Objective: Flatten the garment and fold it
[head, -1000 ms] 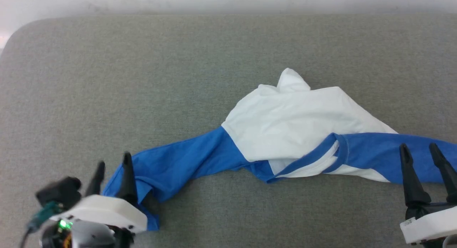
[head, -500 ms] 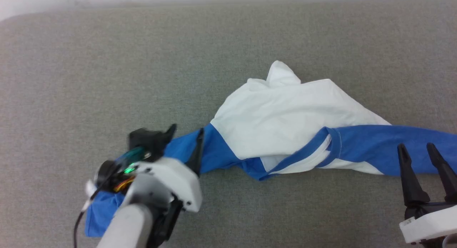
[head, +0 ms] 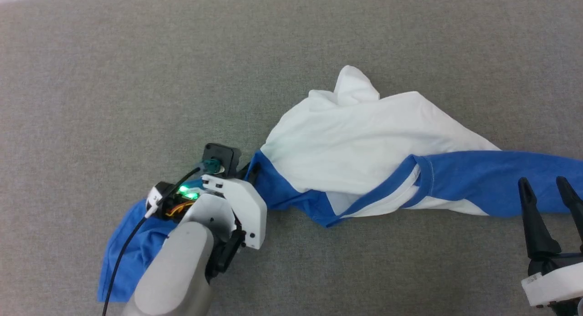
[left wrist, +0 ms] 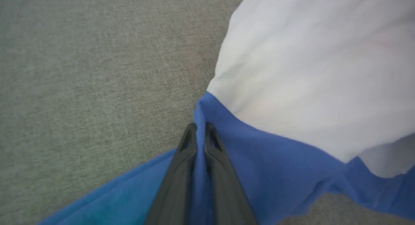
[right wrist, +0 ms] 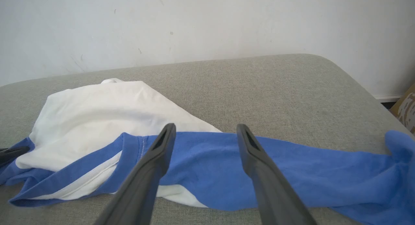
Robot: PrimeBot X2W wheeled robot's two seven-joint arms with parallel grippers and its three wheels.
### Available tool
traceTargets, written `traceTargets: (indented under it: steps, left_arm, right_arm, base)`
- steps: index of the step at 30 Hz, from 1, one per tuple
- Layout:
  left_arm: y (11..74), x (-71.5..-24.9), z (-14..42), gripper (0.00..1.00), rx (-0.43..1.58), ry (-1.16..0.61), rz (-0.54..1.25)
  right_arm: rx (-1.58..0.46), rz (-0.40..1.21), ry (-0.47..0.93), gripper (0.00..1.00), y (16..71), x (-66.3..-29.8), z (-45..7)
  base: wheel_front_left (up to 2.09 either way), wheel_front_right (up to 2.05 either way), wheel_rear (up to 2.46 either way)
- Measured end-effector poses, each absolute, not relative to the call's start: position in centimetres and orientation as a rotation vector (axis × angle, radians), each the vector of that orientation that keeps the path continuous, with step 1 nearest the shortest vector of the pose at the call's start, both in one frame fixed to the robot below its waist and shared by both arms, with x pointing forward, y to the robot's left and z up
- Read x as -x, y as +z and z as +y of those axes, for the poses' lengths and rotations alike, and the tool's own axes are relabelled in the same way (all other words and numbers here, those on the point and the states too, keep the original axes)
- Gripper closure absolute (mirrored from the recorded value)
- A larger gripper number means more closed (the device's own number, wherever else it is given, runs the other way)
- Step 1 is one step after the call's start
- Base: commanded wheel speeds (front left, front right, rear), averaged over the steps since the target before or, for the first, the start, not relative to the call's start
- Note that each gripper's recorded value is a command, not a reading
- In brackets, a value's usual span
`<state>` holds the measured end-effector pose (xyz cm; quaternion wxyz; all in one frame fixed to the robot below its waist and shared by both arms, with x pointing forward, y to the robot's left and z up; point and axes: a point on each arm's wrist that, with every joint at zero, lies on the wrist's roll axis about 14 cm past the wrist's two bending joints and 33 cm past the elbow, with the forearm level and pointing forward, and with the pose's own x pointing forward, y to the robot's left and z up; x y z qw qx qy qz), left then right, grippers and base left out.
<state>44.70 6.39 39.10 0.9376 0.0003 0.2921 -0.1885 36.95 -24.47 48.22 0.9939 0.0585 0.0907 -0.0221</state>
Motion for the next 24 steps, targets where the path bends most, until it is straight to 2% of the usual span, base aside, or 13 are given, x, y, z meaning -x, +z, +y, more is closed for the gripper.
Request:
traceTargets:
  steps: [4,11,16,17,18,19,20,24]
  left_arm:
    - [39.9,-45.4,6.6,1.0,0.013,-0.377,0.562]
    - [47.3,-51.7,10.4,1.0,0.019,-0.256,0.354]
    - [46.0,-52.4,12.2,1.0,0.009,-0.198,0.427]
    - [45.3,-52.3,12.2,0.97,0.005,-0.2,0.454]
    - [44.7,-52.1,12.1,0.86,0.006,-0.2,0.474]
    - [44.3,-52.0,12.1,0.64,0.013,-0.193,0.486]
    - [43.9,-51.8,12.1,0.0,0.02,-0.188,0.497]
    - [43.2,-51.1,11.8,0.0,0.058,-0.186,0.495]
  right_arm:
    - [-0.118,0.183,-0.042,0.0,48.1,-37.1,-24.4]
    - [-0.127,0.193,-0.029,0.0,47.6,-37.8,-23.9]
    - [-0.142,0.199,-0.028,0.0,47.1,-38.1,-23.9]
    - [-0.142,0.2,-0.03,0.0,47.0,-38.1,-23.9]
    - [-0.143,0.206,-0.033,0.0,46.8,-38.0,-24.0]
    - [-0.145,0.213,-0.036,0.0,46.6,-37.9,-24.1]
    - [-0.147,0.216,-0.04,0.0,46.4,-37.8,-24.2]
    - [-0.147,0.215,-0.046,0.0,46.3,-37.7,-24.4]
  base:
    - [0.0,0.0,0.0]
    - [0.0,0.0,0.0]
    - [0.0,0.0,0.0]
    - [0.0,0.0,0.0]
    - [0.0,0.0,0.0]
    - [0.0,0.0,0.0]
    - [0.0,0.0,0.0]
    - [0.0,0.0,0.0]
